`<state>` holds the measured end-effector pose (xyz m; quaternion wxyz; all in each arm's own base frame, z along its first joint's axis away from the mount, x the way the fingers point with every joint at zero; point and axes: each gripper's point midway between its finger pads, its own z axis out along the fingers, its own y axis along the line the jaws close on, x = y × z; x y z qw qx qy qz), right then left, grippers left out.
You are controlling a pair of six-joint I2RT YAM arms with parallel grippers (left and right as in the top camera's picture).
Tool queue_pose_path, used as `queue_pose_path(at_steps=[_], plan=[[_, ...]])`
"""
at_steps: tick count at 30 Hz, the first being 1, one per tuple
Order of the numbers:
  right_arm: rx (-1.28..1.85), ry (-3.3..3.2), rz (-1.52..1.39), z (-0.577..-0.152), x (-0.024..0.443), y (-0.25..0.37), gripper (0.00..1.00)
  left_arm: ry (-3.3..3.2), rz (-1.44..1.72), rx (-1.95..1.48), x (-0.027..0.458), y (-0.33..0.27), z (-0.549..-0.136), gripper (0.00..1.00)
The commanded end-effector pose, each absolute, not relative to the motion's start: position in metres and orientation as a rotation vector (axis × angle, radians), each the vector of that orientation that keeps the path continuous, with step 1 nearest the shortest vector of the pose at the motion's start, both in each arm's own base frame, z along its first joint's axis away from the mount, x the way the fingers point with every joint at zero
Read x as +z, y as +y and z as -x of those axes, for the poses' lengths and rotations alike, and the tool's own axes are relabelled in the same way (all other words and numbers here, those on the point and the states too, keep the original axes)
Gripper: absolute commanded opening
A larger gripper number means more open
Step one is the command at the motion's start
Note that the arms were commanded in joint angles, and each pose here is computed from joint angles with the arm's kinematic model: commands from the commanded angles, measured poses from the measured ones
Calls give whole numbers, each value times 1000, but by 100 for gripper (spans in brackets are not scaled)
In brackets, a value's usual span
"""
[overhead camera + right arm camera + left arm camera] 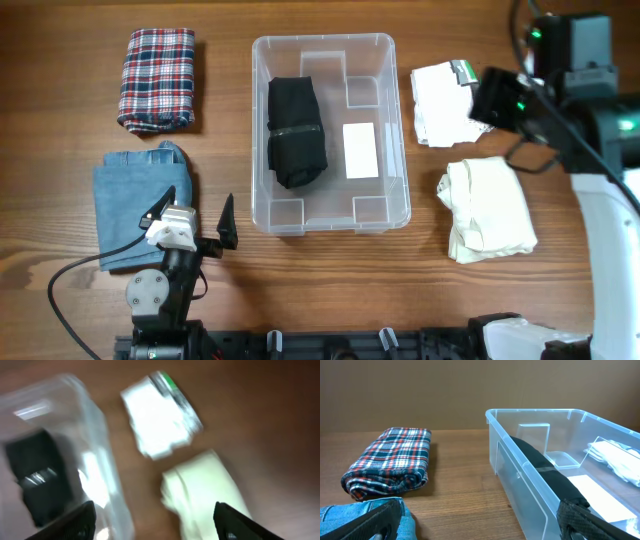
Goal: Pack container
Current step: 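Withdraw the right gripper and move it to the cream cloth bundle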
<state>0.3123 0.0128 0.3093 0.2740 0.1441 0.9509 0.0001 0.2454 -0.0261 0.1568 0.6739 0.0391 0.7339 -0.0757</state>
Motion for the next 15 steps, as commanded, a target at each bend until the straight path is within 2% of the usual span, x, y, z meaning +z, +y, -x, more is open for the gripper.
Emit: queue_pose_path(at_steps=[1, 4, 7, 12, 15], plan=[[-84, 2656, -433, -277, 300, -5, 76, 1663, -88, -152, 153, -24, -246, 100], [-124, 2734, -442, -262, 288, -8, 73, 1663, -88, -152, 153, -24, -246, 100], [-167, 2775, -478, -255, 274, -12, 76, 1663, -88, -152, 153, -24, -246, 100], [-250, 2888, -555, -241, 224, -17, 79, 1663, -88, -152, 153, -24, -246, 100], [-265, 2942, -568, -238, 191, -16, 78, 1663, -88, -152, 153, -24, -246, 100]])
